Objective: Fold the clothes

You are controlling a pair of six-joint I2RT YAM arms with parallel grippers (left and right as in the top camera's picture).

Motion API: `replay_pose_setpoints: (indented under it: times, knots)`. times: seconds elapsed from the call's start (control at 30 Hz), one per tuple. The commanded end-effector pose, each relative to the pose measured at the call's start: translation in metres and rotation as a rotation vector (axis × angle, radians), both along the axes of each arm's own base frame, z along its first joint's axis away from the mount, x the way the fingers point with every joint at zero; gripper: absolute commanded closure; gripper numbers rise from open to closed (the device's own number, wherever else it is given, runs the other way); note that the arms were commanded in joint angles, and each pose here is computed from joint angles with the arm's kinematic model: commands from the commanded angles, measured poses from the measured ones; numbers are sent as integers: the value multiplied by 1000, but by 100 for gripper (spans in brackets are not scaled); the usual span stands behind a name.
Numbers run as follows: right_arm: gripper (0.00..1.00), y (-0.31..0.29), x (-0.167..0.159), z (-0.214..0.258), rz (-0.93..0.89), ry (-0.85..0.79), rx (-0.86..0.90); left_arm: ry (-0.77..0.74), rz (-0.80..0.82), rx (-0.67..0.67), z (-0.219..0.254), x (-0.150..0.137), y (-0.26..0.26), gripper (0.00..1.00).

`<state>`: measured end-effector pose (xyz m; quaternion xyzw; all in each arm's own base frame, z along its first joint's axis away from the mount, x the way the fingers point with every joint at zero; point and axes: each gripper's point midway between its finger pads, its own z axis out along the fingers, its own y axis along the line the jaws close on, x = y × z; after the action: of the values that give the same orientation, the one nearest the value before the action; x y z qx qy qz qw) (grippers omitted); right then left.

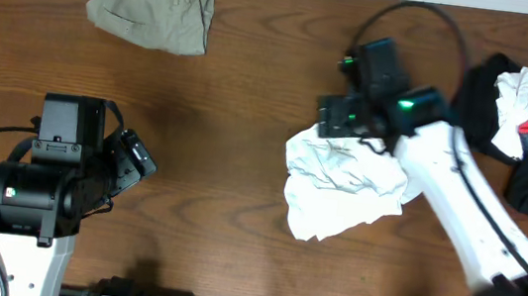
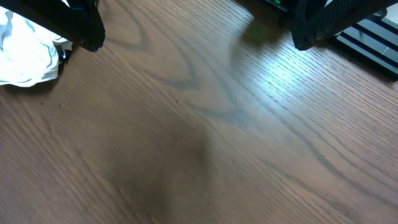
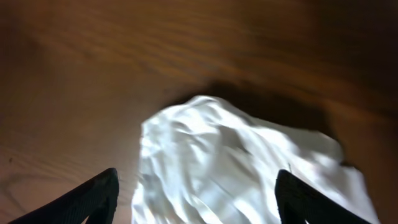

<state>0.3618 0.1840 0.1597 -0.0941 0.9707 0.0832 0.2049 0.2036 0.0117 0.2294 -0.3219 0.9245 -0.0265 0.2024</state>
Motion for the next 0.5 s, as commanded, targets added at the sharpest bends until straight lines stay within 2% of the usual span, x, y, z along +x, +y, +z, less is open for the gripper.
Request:
replay_pose_setpoints:
  times: [0.0, 0.07, 0.2, 0.47]
  knots:
    - [24, 25, -2, -37, 117, 58, -41, 7, 3, 11, -1, -1, 3, 2]
    - [26, 35, -3, -62, 140, 100, -68, 7, 2, 12, -1, -1, 3, 2]
    - [23, 54, -12, -101, 191, 157, -119, 7, 3, 12, -1, -1, 3, 2]
    - [24, 67, -21, -126, 174, 152, -214, 11, 4, 15, -2, 0, 3, 2]
